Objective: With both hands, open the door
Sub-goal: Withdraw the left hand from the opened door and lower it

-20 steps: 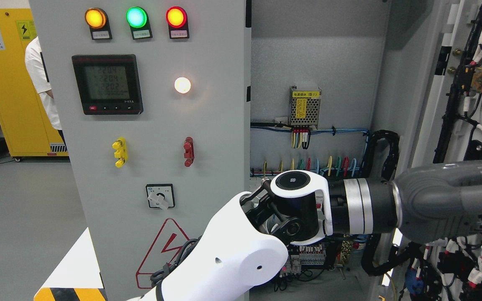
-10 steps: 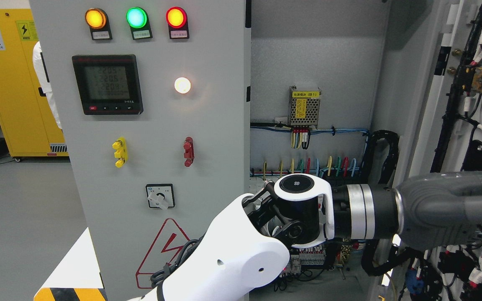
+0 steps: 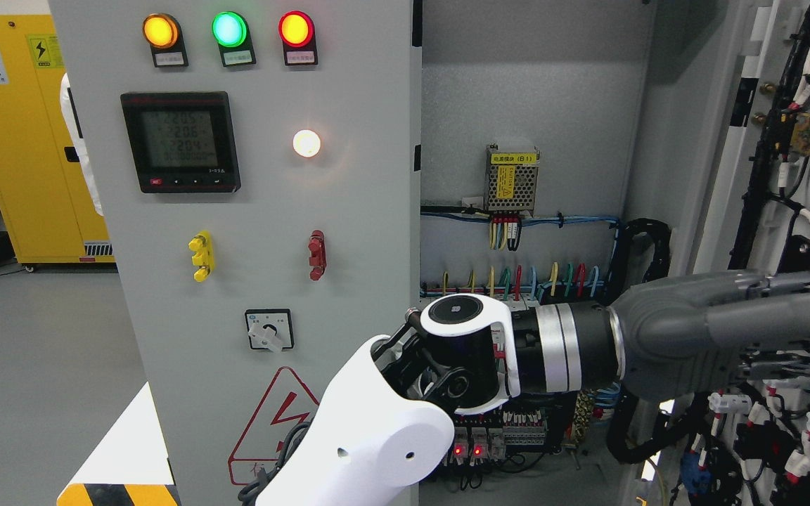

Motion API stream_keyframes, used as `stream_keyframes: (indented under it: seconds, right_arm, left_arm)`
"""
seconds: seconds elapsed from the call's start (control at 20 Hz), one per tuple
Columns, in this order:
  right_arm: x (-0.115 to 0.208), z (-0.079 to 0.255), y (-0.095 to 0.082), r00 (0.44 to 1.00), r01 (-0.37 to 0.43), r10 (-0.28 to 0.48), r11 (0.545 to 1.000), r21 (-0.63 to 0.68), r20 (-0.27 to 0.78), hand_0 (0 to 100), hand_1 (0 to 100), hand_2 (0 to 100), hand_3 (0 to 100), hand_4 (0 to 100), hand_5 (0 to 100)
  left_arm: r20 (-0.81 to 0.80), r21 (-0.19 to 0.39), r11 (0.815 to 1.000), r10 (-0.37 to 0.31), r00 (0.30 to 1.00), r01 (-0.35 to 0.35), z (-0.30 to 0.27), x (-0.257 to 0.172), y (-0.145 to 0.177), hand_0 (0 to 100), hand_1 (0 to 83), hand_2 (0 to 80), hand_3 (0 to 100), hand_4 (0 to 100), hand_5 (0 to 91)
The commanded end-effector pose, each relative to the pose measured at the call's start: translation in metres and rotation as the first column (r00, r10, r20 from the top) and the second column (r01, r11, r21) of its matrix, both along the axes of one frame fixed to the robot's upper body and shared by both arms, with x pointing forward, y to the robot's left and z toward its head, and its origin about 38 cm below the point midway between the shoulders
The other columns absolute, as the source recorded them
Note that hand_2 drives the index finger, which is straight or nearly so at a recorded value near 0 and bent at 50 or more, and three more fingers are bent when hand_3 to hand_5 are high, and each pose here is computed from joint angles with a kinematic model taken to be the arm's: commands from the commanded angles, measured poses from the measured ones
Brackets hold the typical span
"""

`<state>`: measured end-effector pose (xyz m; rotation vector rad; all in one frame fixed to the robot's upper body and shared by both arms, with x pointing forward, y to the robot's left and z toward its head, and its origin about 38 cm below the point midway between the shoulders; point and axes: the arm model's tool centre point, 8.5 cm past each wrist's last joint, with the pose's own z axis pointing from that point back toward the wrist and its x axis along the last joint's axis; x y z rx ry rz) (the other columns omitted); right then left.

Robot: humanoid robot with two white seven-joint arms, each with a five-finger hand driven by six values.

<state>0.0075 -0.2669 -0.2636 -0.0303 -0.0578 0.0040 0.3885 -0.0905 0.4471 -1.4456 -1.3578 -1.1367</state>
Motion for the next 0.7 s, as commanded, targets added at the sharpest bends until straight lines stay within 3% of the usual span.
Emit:
stream_keyframes:
  seconds: [0.0,0.25,0.4,0.55,0.65]
  right_arm:
    - [0.000,0.001,-0.012,1.000,0.019,-0.019,1.000,-0.020,0.002,0,50,4,0,0,0]
    - [0.000,0.001,-0.012,1.000,0.019,-0.019,1.000,-0.020,0.002,0,50,4,0,0,0]
    - [0.000,0.001,-0.012,1.000,0.019,-0.019,1.000,-0.020,0.002,0,50,4,0,0,0]
    - [0.000,0.001,-0.012,1.000,0.020,-0.020,1.000,-0.020,0.003,0,50,4,0,0,0]
    - [0.000,0.001,-0.012,1.000,0.019,-0.019,1.000,-0.020,0.002,0,50,4,0,0,0]
  left_arm:
    - [0.002,-0.095,0.985,0.143,0.990,-0.142,-0.034,0.001,0.046,12,55.6,0.0,0,0,0.0]
    - [-0.087,-0.042,0.955,0.289,0.953,-0.293,-0.104,0.013,0.073,12,55.6,0.0,0,0,0.0]
    - [-0.089,0.085,0.920,0.388,0.917,-0.382,-0.153,0.025,0.106,12,55.6,0.0,0,0,0.0]
    - [-0.151,0.167,0.896,0.435,0.888,-0.411,-0.204,0.021,0.127,12,55.6,0.0,0,0,0.0]
    - [-0.195,0.220,0.869,0.484,0.853,-0.442,-0.250,0.009,0.142,12,55.6,0.0,0,0,0.0]
